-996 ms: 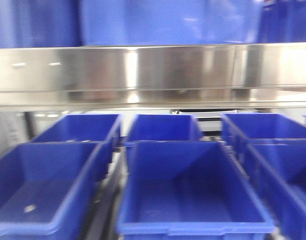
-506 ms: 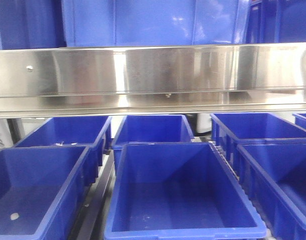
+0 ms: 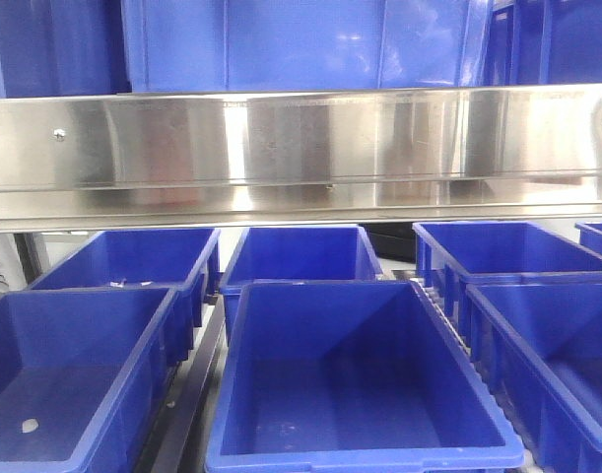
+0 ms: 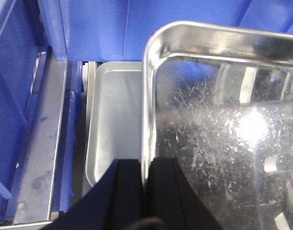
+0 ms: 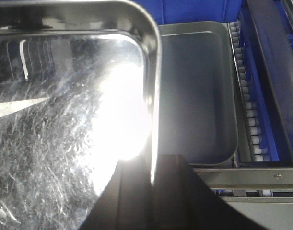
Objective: Stack silver trays without gaps
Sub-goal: 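Lower the held tray onto the silver tray on the shelf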
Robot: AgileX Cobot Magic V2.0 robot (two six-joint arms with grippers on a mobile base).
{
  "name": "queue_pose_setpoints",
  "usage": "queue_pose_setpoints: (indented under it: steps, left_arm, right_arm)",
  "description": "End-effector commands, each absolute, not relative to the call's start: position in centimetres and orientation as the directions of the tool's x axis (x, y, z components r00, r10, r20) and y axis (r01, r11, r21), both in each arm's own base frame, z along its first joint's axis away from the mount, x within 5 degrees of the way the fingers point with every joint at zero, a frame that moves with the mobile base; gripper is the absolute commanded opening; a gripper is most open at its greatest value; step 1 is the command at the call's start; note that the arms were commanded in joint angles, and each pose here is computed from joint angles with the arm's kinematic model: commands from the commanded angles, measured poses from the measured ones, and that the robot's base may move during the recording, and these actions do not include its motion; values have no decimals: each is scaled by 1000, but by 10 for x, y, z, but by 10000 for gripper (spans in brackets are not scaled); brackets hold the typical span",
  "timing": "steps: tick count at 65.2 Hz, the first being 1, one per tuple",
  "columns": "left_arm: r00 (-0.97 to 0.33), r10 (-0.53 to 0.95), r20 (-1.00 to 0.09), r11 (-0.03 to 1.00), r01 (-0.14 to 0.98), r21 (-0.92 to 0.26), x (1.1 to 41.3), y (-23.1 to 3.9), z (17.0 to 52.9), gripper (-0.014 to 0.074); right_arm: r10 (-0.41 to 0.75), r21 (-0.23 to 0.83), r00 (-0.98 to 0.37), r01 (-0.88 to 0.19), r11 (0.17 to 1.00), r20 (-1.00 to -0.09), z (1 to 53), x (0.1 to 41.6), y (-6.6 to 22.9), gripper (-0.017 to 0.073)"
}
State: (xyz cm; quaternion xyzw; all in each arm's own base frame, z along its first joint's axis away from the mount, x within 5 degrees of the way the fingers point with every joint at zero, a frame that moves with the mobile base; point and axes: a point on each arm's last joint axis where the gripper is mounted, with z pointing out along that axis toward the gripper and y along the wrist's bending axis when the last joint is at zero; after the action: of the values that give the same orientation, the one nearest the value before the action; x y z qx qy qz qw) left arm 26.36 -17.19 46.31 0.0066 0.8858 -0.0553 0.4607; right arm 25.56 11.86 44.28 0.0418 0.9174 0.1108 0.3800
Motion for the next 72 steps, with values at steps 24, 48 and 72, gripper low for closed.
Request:
queue_pose_setpoints:
  steps: [24,48,72]
  left_arm:
    - [-526,-29,-850,997,46,-62,263,-166,472,-17]
    - [-511,-30,-859,996,60,-70,263,-167,473,-17]
    - [-516,-30,-856,990,104,-98,283,-170,464,-17]
  right_arm:
    - [146,214,-644,-28,977,-751,452,258,115,-68]
    - [158,242,-589,-65,968,-792,458,262,118,-68]
    - [163,252,-565,-84,964,-809,458,266,121,-68]
